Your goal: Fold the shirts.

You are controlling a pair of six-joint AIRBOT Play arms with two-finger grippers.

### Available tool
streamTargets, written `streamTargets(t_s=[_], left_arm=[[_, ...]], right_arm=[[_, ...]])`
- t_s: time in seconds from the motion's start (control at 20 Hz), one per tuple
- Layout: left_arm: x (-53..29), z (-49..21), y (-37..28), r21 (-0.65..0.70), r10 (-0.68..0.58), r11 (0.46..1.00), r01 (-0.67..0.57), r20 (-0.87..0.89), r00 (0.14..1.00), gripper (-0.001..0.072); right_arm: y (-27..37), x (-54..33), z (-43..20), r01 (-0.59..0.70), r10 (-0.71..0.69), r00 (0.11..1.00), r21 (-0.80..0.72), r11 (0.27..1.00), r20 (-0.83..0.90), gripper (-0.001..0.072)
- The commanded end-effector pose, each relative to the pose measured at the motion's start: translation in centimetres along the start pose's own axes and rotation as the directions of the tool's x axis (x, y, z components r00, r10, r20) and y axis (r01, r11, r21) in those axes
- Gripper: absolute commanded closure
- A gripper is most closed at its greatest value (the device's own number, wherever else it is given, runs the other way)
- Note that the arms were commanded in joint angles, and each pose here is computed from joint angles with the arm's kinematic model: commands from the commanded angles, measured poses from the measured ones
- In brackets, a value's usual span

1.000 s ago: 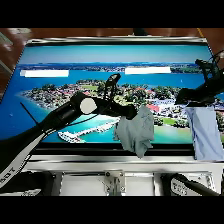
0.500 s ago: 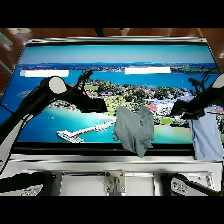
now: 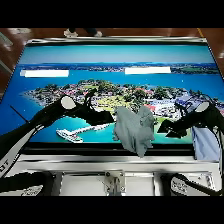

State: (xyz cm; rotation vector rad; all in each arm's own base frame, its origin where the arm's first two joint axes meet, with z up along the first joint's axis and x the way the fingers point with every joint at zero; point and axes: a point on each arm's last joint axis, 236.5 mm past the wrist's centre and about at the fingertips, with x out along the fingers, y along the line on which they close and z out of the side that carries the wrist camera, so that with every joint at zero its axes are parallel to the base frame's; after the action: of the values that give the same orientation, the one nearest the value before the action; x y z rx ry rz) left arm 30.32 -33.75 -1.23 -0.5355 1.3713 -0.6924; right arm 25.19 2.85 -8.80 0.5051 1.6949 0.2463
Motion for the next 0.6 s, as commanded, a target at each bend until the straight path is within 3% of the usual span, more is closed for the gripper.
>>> streamTargets(t_s=[0.0, 0.35, 0.4, 0.5, 0.55], left_arm=[[1.3, 2.4, -1.8, -0.042, -0.114, 0.992, 0.119, 0.109, 0.987, -0.0009], [4.1, 1.3, -4.1, -0.076, -0.231, 0.969, 0.237, 0.082, 0.970, 0.0010], [4.4, 1.3, -4.3, -0.086, -0.239, 0.965, 0.246, 0.084, 0.967, 0.0156], [4.6, 1.6, -4.8, -0.105, -0.267, 0.955, 0.276, 0.094, 0.959, 0.0536], [4.5, 1.8, -5.0, -0.096, -0.279, 0.952, 0.289, 0.102, 0.955, 0.0656]], right_arm=[[0.5, 1.6, 0.3, -0.052, 0.052, 0.999, 0.029, 0.998, 0.017, 0.0086], [1.4, 3.7, -0.4, -0.125, 0.124, 0.992, 0.097, 0.987, 0.024, 0.0086], [1.5, 4.1, -0.6, -0.133, 0.132, 0.991, 0.113, 0.985, 0.022, 0.0087], [2.1, 4.8, -0.9, -0.172, 0.169, 0.985, 0.147, 0.974, 0.033, 0.0086], [2.2, 5.1, -0.8, -0.187, 0.182, 0.982, 0.163, 0.969, 0.044, 0.0087]])
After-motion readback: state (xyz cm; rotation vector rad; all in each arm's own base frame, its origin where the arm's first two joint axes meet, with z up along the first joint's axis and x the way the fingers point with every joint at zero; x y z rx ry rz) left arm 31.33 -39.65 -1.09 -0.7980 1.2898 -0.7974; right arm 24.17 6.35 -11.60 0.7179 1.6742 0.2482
